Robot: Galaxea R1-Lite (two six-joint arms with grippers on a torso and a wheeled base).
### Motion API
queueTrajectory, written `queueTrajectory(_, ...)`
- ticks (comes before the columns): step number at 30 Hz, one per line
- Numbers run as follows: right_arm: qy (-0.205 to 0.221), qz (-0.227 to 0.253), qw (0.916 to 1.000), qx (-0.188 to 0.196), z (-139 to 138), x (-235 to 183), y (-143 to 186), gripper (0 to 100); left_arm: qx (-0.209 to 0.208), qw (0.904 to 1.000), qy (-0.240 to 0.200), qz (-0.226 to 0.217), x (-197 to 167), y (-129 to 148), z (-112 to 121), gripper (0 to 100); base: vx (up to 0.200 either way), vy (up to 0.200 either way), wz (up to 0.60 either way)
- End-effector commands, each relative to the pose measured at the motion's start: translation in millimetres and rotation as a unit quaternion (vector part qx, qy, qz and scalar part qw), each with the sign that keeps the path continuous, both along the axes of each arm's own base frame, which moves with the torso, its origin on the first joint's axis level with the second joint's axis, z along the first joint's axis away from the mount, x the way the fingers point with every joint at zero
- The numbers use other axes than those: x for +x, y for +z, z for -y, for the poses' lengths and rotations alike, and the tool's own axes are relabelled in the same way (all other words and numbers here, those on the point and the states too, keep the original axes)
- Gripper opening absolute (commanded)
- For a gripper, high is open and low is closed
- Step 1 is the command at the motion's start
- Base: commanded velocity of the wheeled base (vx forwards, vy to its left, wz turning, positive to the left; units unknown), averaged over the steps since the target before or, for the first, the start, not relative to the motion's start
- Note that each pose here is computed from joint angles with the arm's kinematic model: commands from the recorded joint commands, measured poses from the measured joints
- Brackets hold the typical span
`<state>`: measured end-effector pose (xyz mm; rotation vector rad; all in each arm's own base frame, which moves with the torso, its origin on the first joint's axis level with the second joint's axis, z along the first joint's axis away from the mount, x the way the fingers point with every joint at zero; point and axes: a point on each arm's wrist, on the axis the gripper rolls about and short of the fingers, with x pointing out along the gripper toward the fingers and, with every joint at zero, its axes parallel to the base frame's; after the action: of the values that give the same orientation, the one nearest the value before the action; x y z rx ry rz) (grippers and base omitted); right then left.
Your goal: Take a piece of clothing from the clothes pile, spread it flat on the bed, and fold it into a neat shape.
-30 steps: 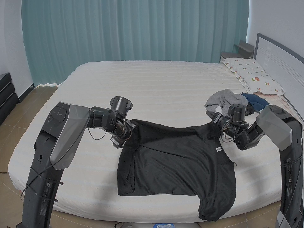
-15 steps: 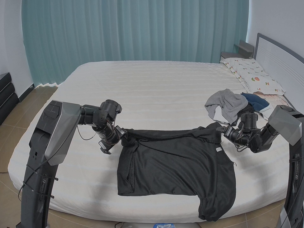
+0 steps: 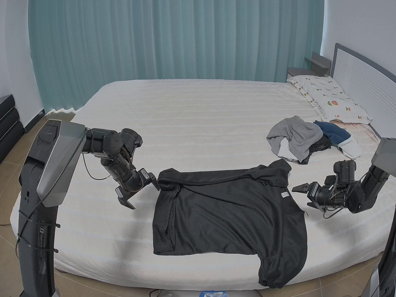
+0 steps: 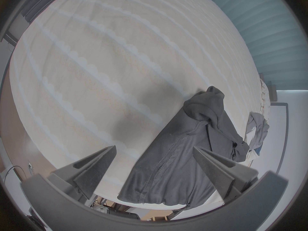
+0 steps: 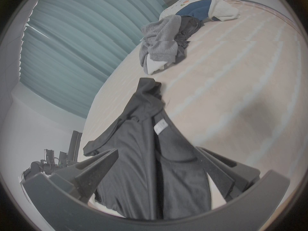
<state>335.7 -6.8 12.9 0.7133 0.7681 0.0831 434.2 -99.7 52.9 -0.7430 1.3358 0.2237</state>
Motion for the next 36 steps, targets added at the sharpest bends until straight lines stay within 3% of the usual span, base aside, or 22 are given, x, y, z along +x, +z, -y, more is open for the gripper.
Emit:
queueTrajectory(1,0.012,-0.020,0.9997,0.012,-2,-46,9,100,-0.030,0.9971,-0.011,0.070,-41,12,15,100,0.000,0.000,0.00)
queueTrajectory(6,0.010,-0.011,0.9998,0.014,-1,-62,-1,100,-0.036,0.9940,-0.006,0.103,-74,1,34,100,0.000,0.000,0.00)
queueTrajectory(10,0.014,-0.010,0.9998,0.012,-4,-70,-11,100,-0.004,0.9922,0.010,0.124,-87,-15,39,100,0.000,0.000,0.00)
queueTrajectory(14,0.016,-0.007,0.9998,0.013,-5,-80,-14,100,0.000,0.9908,0.001,0.135,-97,-31,46,100,0.000,0.000,0.00)
queueTrajectory(27,0.015,-0.022,0.9996,0.011,-5,-83,-22,100,0.017,0.9913,0.011,0.130,-104,-42,50,100,-0.200,0.000,0.00)
queueTrajectory(30,0.013,-0.025,0.9996,0.010,-5,-82,-24,100,0.019,0.9912,0.010,0.130,-104,-43,51,100,-0.200,0.200,0.00)
queueTrajectory(36,0.015,-0.026,0.9995,0.010,-6,-79,-28,100,0.019,0.9906,-0.008,0.135,-105,-45,66,100,0.000,0.000,0.00)
